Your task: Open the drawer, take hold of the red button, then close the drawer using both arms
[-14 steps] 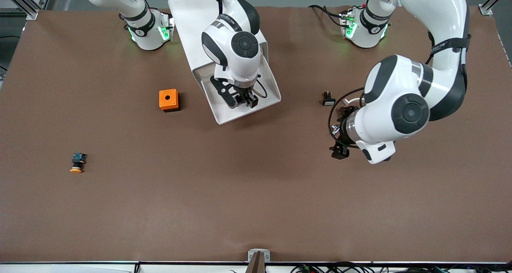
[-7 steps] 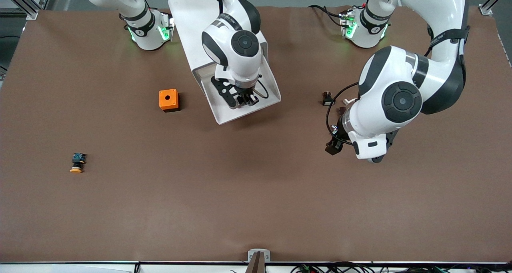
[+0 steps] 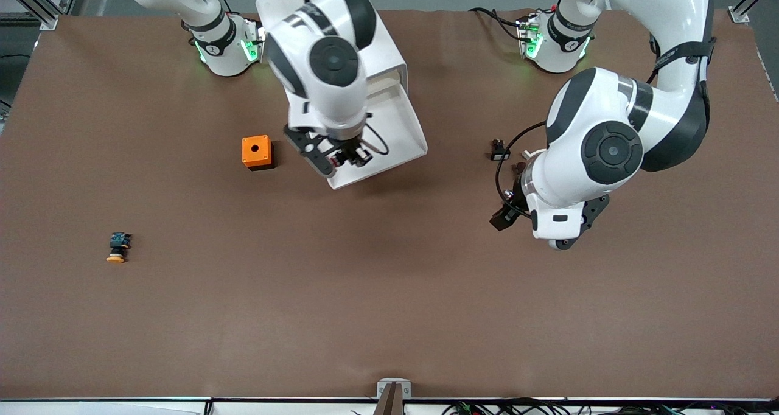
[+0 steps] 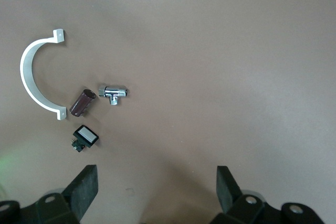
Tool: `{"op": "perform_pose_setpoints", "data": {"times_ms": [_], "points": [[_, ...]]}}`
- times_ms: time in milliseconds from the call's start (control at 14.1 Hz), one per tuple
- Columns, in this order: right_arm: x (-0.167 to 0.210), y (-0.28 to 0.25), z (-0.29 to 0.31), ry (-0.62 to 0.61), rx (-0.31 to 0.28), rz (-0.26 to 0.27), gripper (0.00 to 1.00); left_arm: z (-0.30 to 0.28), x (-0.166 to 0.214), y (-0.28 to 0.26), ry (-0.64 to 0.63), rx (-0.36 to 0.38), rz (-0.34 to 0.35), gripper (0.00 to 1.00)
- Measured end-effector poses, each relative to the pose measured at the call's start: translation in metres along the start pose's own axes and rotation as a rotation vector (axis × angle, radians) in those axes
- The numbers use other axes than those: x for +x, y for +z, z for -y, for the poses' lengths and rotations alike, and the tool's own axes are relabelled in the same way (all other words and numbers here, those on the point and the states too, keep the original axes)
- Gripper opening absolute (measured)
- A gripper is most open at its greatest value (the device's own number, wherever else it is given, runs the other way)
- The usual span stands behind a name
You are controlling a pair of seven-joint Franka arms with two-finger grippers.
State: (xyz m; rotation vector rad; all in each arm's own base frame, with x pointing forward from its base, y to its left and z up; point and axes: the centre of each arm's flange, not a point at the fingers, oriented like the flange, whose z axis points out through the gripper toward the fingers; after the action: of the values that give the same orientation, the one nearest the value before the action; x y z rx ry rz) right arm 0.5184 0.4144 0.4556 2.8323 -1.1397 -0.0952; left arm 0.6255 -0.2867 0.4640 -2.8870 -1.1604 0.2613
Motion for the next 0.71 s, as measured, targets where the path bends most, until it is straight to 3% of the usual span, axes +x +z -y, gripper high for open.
{"op": "perform_pose_setpoints", "data": {"times_ms": [356, 711], "points": [[0.152, -0.030, -0.051, -0.207, 0.053, 0.005, 0.44, 0.001, -0.005, 0.008, 0.048, 0.032, 0.014, 1.00], [0.259, 0.013, -0.117, -0.393, 0.069, 0.008, 0.44, -0.020, -0.047, 0.034, 0.144, 0.059, 0.019, 0.99]]}}
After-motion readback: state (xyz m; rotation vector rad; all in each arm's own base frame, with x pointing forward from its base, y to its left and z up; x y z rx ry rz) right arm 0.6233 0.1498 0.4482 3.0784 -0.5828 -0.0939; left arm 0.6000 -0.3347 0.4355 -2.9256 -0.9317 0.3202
